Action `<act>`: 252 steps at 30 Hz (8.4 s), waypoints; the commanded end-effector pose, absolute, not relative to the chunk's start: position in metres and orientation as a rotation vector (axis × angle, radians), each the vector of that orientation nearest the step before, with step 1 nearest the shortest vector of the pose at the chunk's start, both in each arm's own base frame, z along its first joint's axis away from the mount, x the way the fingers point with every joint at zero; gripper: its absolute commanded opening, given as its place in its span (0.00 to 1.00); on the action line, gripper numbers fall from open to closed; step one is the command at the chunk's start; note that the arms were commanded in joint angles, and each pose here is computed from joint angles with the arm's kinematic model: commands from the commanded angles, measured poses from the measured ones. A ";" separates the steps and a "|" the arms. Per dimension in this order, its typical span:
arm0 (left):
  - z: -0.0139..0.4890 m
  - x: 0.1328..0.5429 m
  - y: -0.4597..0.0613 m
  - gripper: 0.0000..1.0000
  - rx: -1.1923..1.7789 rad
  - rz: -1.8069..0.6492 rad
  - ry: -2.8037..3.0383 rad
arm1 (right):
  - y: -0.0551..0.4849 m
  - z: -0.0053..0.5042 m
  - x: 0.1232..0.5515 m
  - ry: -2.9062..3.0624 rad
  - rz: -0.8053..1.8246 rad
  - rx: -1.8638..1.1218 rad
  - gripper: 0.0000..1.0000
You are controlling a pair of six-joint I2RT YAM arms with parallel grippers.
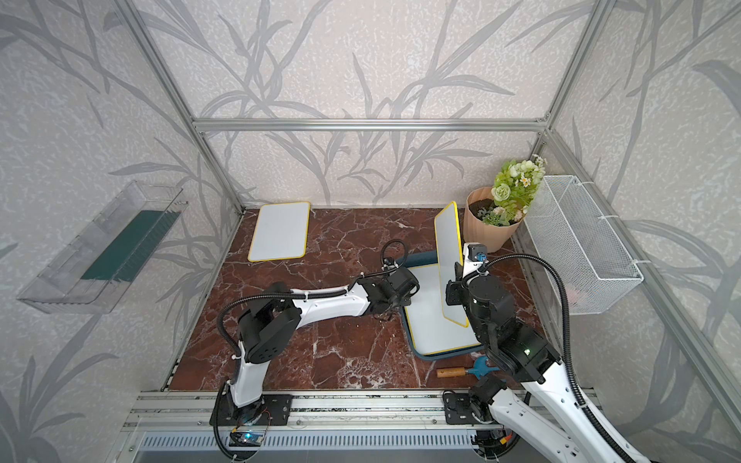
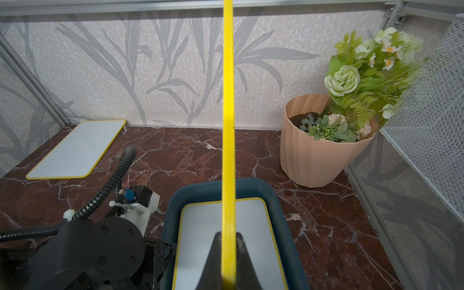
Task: Put the whiteboard into the storage box
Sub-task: Move the storage box to the center of the board, then place the whiteboard in the storage box, then move the whiteboard to the center of the board.
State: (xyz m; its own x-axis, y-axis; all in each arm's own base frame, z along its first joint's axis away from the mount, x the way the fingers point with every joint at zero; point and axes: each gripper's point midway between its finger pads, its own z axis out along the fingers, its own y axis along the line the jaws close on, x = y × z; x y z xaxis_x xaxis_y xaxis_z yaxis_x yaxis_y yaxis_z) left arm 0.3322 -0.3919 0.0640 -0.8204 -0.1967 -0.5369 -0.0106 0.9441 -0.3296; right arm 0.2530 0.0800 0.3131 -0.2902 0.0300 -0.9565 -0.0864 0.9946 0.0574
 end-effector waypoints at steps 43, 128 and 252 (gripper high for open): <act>0.048 0.429 -0.248 0.13 -0.102 -0.465 2.530 | 0.197 0.265 0.335 1.999 0.729 0.038 0.00; 0.174 0.432 -0.095 0.87 -0.306 -0.428 2.452 | 0.156 0.106 0.365 2.341 0.730 0.147 0.97; 0.004 0.307 -0.208 0.71 -0.210 -0.305 3.032 | 0.160 0.177 0.322 2.074 0.500 -0.070 0.99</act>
State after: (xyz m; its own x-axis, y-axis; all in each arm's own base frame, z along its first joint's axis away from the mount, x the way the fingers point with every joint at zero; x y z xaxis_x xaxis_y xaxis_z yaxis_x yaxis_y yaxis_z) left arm 0.3419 -0.2058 0.0280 -0.9766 -0.1083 -0.1857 -0.0633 0.9704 -0.2331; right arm 0.3164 0.1579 0.1617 -0.5478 0.1255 -0.8271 -0.2473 0.9202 0.3033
